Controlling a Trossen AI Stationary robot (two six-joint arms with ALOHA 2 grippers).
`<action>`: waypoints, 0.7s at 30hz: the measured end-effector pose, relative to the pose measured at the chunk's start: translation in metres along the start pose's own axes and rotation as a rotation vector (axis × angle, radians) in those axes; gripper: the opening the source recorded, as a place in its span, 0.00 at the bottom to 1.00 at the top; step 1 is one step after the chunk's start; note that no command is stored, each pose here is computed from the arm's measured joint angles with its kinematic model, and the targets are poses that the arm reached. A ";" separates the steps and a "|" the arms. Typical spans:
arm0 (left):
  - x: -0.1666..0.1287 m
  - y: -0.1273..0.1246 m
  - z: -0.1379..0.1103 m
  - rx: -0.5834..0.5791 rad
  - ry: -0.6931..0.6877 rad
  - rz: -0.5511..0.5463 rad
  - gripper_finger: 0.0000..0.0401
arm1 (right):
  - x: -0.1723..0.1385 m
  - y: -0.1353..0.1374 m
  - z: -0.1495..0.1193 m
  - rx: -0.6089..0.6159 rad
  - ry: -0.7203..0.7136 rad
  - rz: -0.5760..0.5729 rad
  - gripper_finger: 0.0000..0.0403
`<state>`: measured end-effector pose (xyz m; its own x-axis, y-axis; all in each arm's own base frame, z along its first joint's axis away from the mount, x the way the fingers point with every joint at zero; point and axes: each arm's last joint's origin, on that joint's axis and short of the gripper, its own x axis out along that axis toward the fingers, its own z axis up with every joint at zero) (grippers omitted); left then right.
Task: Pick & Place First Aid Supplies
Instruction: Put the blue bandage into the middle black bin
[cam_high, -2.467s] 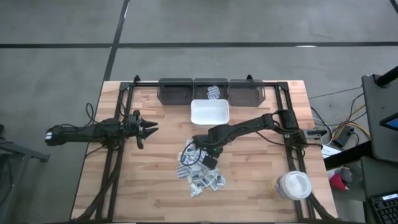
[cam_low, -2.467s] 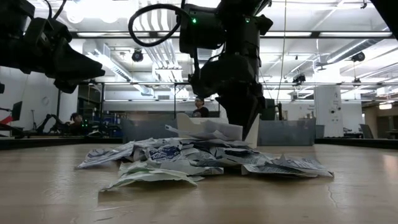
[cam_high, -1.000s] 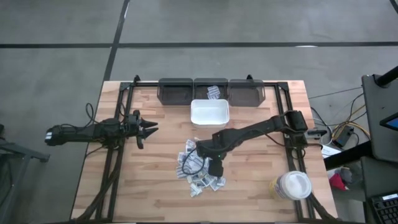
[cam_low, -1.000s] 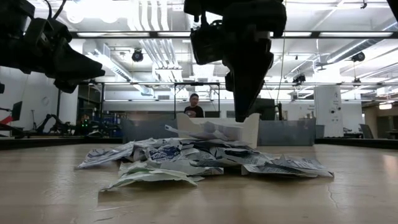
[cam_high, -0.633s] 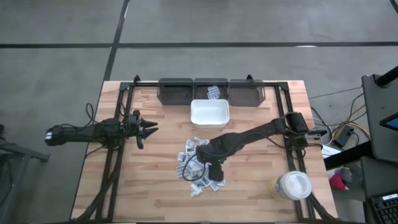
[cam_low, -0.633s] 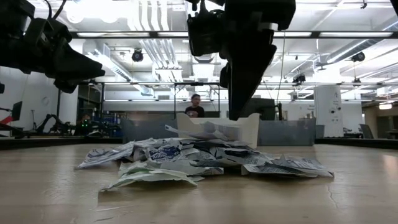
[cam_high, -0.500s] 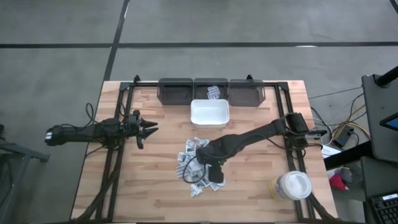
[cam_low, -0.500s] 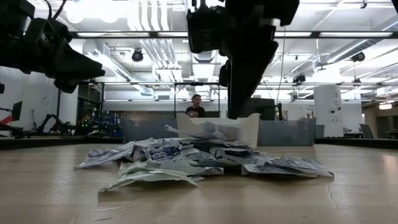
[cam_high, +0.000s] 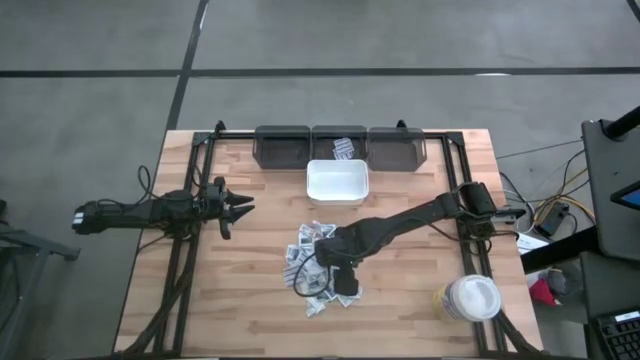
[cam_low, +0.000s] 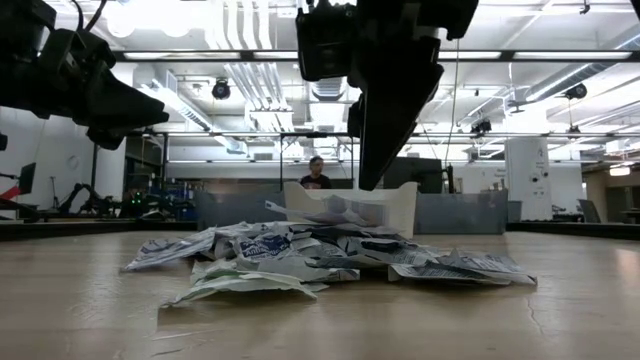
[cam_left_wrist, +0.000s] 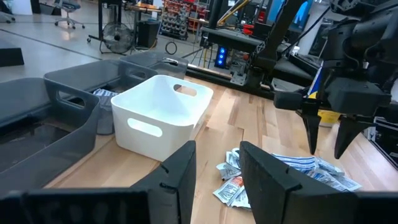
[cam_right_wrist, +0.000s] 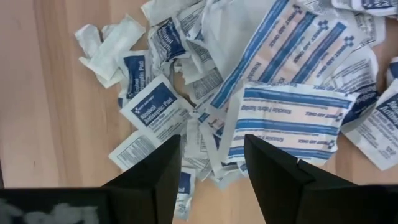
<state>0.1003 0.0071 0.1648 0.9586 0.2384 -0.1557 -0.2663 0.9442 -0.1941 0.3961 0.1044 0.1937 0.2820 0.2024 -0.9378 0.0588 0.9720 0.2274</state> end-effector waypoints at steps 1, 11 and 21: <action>0.000 0.000 0.000 0.000 0.000 0.000 0.31 | 0.000 0.000 0.000 0.001 -0.001 -0.005 0.43; 0.000 0.000 0.000 0.000 0.000 0.000 0.31 | 0.001 0.000 0.000 -0.002 -0.012 -0.022 0.43; 0.000 0.000 0.000 0.000 0.000 0.000 0.31 | 0.019 0.000 0.002 0.016 0.014 -0.023 0.43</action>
<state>0.1003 0.0071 0.1647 0.9585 0.2385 -0.1560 -0.2664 0.9441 -0.1939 0.4039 0.1076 0.1763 0.2667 0.1815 -0.9465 0.0805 0.9745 0.2095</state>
